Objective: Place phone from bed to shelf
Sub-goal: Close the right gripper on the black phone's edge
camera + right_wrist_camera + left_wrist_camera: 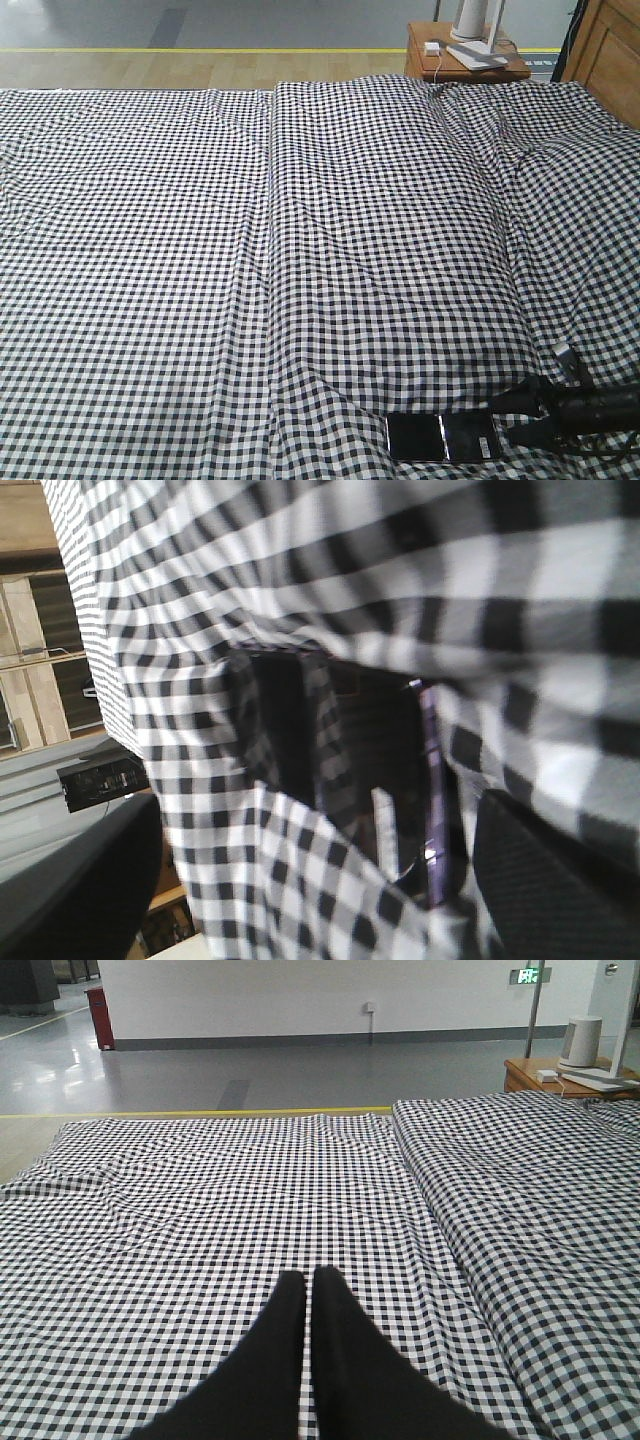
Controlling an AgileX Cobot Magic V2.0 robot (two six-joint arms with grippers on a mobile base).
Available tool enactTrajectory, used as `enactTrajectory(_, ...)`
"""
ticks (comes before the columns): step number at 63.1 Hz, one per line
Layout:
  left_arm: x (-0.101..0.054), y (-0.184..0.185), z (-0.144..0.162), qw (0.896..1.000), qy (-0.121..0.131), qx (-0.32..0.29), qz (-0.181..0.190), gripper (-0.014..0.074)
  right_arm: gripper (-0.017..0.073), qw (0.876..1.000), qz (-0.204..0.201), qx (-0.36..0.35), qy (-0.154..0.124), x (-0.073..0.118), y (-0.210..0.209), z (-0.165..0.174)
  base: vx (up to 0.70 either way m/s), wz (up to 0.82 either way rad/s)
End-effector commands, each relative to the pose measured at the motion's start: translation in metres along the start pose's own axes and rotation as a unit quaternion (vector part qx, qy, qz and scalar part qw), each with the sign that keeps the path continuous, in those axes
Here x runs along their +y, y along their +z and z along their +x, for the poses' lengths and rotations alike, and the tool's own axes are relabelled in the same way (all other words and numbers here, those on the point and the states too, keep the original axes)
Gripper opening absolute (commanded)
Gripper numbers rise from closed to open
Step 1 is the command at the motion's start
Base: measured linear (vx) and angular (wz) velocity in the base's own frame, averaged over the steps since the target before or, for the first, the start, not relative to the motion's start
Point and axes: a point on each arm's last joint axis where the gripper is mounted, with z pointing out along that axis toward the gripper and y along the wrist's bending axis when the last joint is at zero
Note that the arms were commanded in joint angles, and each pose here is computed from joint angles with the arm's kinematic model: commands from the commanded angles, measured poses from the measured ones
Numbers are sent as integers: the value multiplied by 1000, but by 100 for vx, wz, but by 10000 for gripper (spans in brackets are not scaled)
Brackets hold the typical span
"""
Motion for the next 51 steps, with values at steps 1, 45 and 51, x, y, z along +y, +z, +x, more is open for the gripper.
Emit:
enactTrajectory(1, 0, 0, -4, 999, -5, -35, -1, 1, 594, 999, -32, -13, -20, 15, -13, -13, 0, 0)
enactTrajectory(45, 0, 0, -4, 999, -5, -35, -1, 1, 594, 995, -74, 55, -39, 31, 34, -9, 0, 0)
enactTrajectory(51, 0, 0, -4, 999, -5, -35, -1, 1, 594, 994, -73, 71, -48, 38, 45, -8, 0, 0)
